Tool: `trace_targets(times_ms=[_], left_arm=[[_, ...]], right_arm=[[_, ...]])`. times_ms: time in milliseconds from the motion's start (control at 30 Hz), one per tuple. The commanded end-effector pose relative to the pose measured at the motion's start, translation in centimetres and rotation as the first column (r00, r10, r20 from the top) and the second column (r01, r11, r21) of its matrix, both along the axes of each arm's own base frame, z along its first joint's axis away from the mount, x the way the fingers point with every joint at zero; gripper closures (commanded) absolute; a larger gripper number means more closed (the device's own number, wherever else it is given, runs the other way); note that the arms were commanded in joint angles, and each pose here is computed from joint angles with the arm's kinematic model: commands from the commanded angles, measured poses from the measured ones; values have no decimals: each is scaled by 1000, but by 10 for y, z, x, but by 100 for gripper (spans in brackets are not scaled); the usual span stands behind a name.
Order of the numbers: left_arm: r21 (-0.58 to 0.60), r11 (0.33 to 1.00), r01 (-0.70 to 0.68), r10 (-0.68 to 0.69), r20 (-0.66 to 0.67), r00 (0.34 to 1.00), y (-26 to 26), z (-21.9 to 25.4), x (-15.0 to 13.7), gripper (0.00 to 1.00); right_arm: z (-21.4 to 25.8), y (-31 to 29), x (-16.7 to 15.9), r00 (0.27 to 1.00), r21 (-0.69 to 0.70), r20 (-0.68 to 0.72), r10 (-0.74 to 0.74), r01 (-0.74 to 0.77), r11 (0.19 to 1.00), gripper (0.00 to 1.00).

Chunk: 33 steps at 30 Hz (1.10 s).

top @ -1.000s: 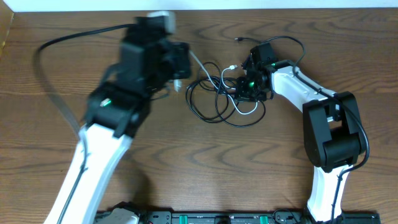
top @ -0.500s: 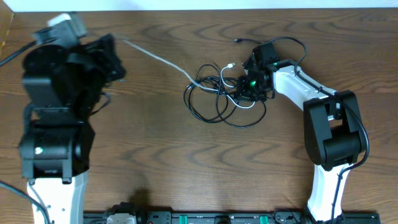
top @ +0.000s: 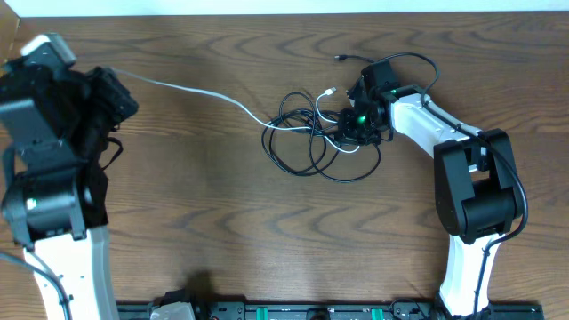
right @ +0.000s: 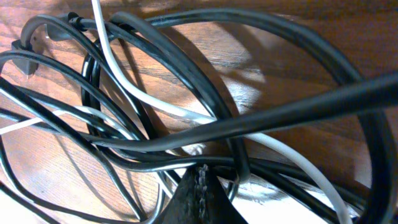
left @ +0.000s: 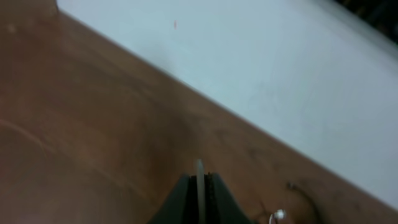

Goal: Untangle cables

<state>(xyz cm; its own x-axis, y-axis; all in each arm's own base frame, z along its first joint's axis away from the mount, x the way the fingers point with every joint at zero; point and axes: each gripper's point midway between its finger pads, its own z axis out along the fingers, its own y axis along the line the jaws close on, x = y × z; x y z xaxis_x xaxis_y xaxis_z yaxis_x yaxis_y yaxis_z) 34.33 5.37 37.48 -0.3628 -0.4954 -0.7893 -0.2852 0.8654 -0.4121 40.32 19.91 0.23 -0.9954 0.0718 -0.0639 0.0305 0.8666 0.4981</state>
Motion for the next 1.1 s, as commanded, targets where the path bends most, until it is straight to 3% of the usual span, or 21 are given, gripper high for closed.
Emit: trace_targets(times_ms=[0,67,167,300,600,833,1067], left_arm=[[0,997,78,-77,-95,992,-14,-25,8,78],[-8,995,98,-98,-151,984,-19,-39,8,69],[14,984,179,-171,-235,957,-36,-60,9,46],[45,956,290,-267,-279,922,-62,-69,7,36],[40,889,455,-422,-310,852,-120,-78,2,36],[-5,817,576,-524,-424,739,-171,-119,3,37],[-66,747,661,-577,-559,596,-218,-178,4,42]], right_arm=[[-35,-15,-12,997,-87,-72,-29,23,996,99],[-35,-15,-12,997,-87,-72,-29,22,996,99],[-35,-15,-12,997,-86,-72,-29,23,996,99],[-35,-15,-12,997,-82,-73,-30,24,996,94],[1,-14,1,1000,16,-4,-5,5,1000,93],[82,-33,23,979,45,204,-25,17,999,77],[113,-42,25,961,49,276,-31,18,999,65]])
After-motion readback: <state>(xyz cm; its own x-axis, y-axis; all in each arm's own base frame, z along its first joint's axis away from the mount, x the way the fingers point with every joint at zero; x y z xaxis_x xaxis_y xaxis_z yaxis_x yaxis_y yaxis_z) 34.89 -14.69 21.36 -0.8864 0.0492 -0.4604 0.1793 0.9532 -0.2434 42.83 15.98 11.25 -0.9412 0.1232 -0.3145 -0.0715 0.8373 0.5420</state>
